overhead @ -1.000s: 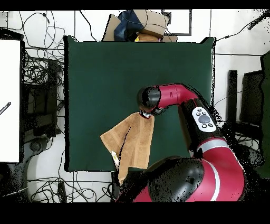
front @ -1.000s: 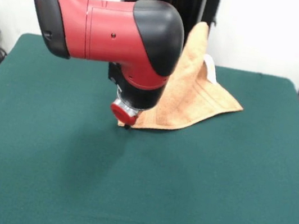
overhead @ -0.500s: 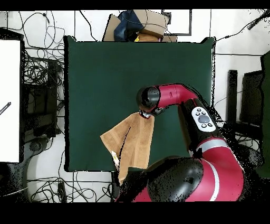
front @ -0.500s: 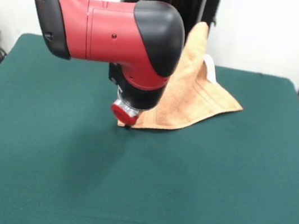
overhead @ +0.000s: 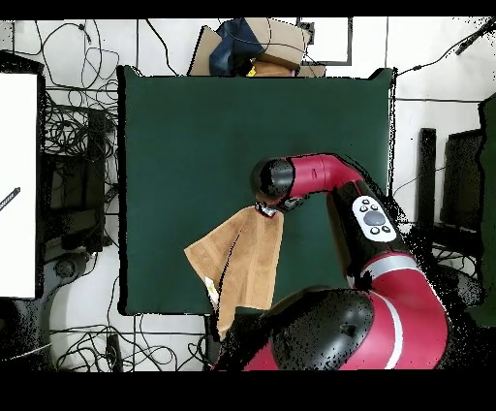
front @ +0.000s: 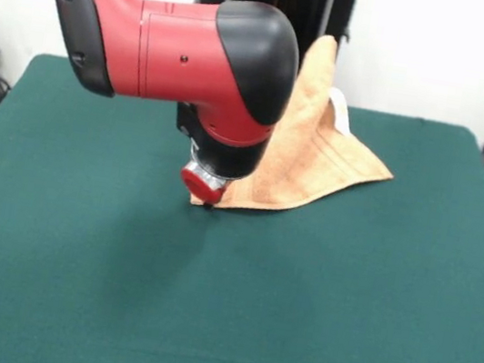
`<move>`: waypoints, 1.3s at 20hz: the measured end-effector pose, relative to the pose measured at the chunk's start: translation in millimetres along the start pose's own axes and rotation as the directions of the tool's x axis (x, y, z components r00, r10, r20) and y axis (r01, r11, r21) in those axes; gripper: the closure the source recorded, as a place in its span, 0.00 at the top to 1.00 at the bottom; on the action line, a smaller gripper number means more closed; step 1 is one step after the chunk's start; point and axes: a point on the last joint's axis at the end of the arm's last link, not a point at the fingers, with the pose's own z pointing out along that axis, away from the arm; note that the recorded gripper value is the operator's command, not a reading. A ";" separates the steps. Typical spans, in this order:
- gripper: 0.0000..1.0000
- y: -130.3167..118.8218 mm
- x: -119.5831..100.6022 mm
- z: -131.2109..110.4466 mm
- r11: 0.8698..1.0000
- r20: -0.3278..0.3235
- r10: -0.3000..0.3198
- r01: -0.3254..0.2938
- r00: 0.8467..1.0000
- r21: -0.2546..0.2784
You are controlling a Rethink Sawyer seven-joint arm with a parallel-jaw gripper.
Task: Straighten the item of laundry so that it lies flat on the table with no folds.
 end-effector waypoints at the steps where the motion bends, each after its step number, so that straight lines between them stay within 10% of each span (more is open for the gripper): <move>1: 1.00 0.0 -0.1 -0.1 1.000 0.001 0.000 0.000 1.000 0.000; 8: 1.00 0.4 -0.8 0.3 1.000 0.003 0.002 -0.002 1.000 -0.004; 9: 0.00 0.5 -1.2 0.2 1.000 0.005 0.004 -0.004 1.000 -0.006; 26: 0.00 1.0 -3.1 -0.6 1.000 0.020 0.018 -0.017 1.000 -0.021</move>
